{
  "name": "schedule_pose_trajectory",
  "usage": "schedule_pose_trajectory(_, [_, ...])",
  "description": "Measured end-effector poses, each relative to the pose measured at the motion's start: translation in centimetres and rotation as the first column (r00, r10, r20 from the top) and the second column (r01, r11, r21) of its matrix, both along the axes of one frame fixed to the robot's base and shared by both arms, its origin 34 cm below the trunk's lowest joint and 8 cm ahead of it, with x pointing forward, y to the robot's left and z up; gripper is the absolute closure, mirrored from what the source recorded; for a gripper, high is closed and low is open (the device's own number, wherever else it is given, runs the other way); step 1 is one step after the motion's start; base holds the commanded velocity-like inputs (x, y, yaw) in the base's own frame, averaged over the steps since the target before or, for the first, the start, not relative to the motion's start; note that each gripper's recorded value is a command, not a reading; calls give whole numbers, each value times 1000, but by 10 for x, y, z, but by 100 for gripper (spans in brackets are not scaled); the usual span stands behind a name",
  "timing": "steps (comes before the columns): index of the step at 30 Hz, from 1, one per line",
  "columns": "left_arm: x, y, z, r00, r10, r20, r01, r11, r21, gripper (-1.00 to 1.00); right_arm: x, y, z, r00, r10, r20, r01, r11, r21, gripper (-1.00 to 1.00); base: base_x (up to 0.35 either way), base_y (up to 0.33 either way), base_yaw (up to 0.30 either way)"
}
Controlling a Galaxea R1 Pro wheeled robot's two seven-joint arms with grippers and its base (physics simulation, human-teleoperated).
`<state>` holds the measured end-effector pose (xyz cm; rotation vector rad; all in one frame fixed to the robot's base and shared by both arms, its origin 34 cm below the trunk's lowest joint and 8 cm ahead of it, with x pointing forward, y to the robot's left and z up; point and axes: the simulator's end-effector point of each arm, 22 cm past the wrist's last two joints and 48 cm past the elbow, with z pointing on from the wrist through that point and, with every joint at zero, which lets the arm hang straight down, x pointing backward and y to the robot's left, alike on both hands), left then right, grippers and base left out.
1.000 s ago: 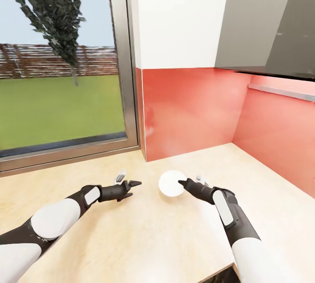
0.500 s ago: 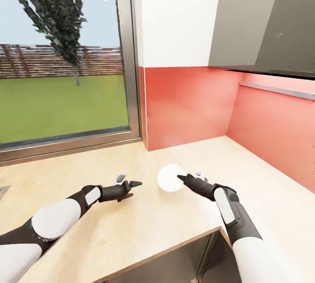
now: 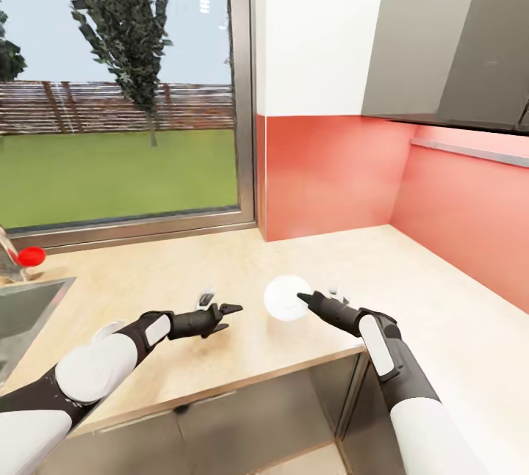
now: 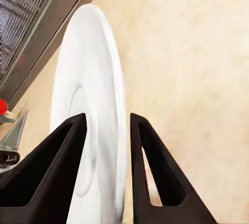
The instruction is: Set up a coffee station on the kitchen countertop: keep the coffee maker on the countertop, move the bottle of coffee from the kitchen shelf to the counter next to the coffee maker, place a paper coffee filter on top of the coffee maker, put the saucer next to the coffee maker with the coffee cup on the saucer, and place the electric kettle next to the coffee maker.
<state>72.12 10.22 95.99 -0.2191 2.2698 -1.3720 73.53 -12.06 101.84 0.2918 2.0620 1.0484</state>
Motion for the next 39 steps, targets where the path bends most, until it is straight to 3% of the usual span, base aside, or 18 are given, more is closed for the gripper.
schedule_pose_trajectory(4, [-9,-9,11,997,-69,44,70,997,-21,-100,0,0,3,1000,1,5,-1,1000,0,100,-342,0,154])
schedule_pose_trajectory(7, [-25,-16,34,965,-185,187,198,979,-49,-100,-1,1,5,1000,1,8,-1,1000,1,100,-342,0,154])
schedule_pose_trajectory(13, [-36,-16,51,940,-235,246,262,961,-84,-100,-1,3,10,1000,4,14,-4,1000,2,100,-342,0,154])
schedule_pose_trajectory(17, [-55,-3,34,943,-246,224,272,958,-92,-100,-1,4,13,1000,4,19,-4,1000,3,100,-342,0,154])
schedule_pose_trajectory(26, [-81,37,7,944,-218,246,239,969,-60,-100,-2,4,20,1000,5,31,-5,1000,3,100,-342,0,154])
schedule_pose_trajectory(30, [-112,66,-30,959,-196,204,204,979,-17,-100,-3,5,23,999,6,36,-6,1000,3,100,-332,0,154])
schedule_pose_trajectory(33, [-153,86,-74,976,-186,113,185,983,16,-100,-3,5,25,999,6,39,-6,1000,3,100,-75,0,83])
schedule_pose_trajectory(34, [-166,94,-90,980,-184,78,181,982,45,-100,-3,5,25,999,5,39,-6,1000,4,100,-23,0,25])
schedule_pose_trajectory(36, [-199,121,-136,986,-165,-19,166,973,162,-100,-3,5,25,999,5,39,-5,1000,3,100,-12,0,13])
schedule_pose_trajectory(39, [-229,147,-177,987,-133,-86,152,944,292,-100,-3,5,25,999,5,39,-5,1000,3,100,-5,0,6])
